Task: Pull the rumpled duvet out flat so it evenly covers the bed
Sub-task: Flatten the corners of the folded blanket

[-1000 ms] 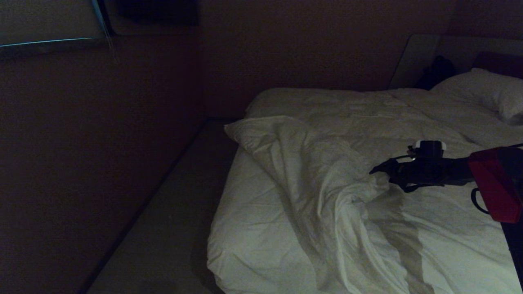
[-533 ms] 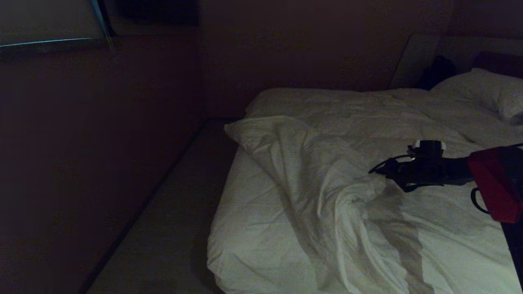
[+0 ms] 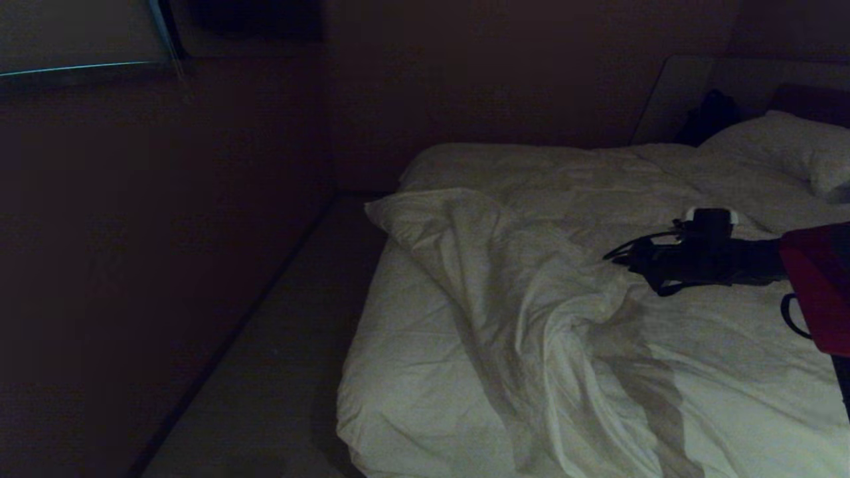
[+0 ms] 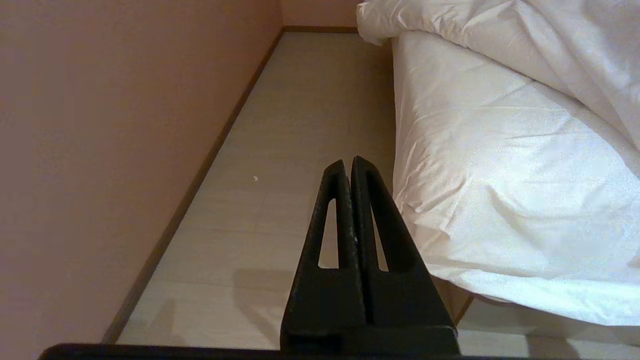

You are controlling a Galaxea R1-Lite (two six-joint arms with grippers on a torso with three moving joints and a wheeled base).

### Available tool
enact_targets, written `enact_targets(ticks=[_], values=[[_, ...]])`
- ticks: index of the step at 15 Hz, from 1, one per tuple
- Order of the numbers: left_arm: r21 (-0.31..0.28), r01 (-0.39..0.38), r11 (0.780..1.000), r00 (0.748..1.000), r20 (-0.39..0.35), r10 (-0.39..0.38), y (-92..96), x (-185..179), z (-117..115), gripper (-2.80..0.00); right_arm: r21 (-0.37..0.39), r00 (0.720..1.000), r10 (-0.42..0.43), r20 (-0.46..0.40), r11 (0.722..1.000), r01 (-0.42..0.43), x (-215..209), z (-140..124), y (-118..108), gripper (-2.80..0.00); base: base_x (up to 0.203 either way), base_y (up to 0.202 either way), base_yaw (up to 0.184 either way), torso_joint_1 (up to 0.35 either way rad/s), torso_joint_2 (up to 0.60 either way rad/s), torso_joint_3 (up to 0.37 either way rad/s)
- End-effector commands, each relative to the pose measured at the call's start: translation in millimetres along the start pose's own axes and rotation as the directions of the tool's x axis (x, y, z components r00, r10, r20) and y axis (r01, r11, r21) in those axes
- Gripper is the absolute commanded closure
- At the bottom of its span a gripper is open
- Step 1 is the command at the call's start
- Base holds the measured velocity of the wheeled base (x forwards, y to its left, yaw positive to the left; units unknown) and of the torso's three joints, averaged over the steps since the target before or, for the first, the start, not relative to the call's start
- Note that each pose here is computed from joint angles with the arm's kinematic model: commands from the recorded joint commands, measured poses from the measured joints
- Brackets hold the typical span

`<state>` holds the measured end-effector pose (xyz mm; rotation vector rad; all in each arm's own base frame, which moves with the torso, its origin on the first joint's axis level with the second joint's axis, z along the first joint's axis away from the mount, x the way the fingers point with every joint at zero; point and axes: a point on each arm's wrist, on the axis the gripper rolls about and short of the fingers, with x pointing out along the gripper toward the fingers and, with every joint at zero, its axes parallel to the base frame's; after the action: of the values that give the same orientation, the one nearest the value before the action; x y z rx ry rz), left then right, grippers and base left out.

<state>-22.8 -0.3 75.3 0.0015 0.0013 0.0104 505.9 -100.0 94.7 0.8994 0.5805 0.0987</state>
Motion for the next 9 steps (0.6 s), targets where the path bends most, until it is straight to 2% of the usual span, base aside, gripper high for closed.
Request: enact_targets(ticks=[1, 4, 9], values=[[0.0, 0.0, 1.0, 1.0, 0.0, 0.0, 0.0, 0.0, 0.0, 0.0, 0.046, 0.998, 0.056, -0.004, 0.997, -0.056, -16.9, 4.3, 29.7, 0.0, 0.0, 0.0, 0.0, 0.0, 0.0, 0.0], [0.0, 0.0, 1.0, 1.0, 0.0, 0.0, 0.0, 0.0, 0.0, 0.0, 0.04, 0.996, 0.078, -0.04, 0.996, -0.077, -39.3, -2.6, 74.2, 0.0, 0.0, 0.0, 0.0, 0.0, 0.0, 0.0], [0.0, 0.0, 1.0, 1.0, 0.0, 0.0, 0.0, 0.0, 0.0, 0.0, 0.062, 0.987, 0.13, -0.09, 0.99, -0.124, -68.0, -22.0, 132.8, 0.0, 0.0, 0.0, 0.0, 0.0, 0.0, 0.0]])
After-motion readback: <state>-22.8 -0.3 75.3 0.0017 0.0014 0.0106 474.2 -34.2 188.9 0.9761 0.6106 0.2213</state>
